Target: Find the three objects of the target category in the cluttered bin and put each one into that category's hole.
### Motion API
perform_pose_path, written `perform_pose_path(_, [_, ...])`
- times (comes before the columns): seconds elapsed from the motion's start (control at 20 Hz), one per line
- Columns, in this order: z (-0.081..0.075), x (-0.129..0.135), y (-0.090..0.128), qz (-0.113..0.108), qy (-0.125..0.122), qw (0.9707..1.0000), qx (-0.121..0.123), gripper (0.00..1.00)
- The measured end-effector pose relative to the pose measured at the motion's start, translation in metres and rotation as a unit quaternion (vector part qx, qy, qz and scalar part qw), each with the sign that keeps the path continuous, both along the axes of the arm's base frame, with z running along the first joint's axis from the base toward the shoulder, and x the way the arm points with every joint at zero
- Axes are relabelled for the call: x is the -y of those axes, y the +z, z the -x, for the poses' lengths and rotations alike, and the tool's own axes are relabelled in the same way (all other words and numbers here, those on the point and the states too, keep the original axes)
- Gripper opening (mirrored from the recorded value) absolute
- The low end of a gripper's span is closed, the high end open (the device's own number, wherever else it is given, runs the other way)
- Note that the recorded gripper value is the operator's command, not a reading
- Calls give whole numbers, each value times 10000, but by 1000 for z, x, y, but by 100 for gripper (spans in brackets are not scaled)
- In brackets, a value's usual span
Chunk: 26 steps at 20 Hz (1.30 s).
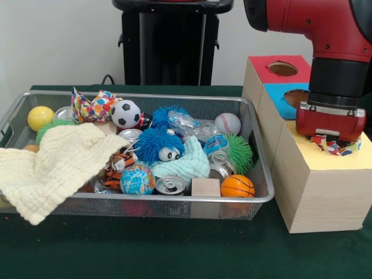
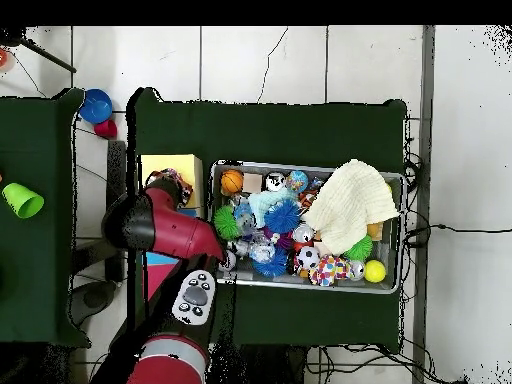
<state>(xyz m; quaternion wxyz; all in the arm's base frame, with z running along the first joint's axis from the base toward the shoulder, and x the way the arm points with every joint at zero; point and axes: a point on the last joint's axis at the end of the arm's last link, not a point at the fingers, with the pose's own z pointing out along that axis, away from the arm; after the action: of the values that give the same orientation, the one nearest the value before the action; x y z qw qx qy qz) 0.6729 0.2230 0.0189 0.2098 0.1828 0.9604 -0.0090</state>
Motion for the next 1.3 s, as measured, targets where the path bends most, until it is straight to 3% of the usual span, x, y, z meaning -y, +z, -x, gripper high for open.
perform_pose_path(0.6, [11, -4, 5, 94, 95, 9997, -194, 0])
perform_pose_path(1.3, [22, -12, 43, 127, 214, 9982, -549, 0])
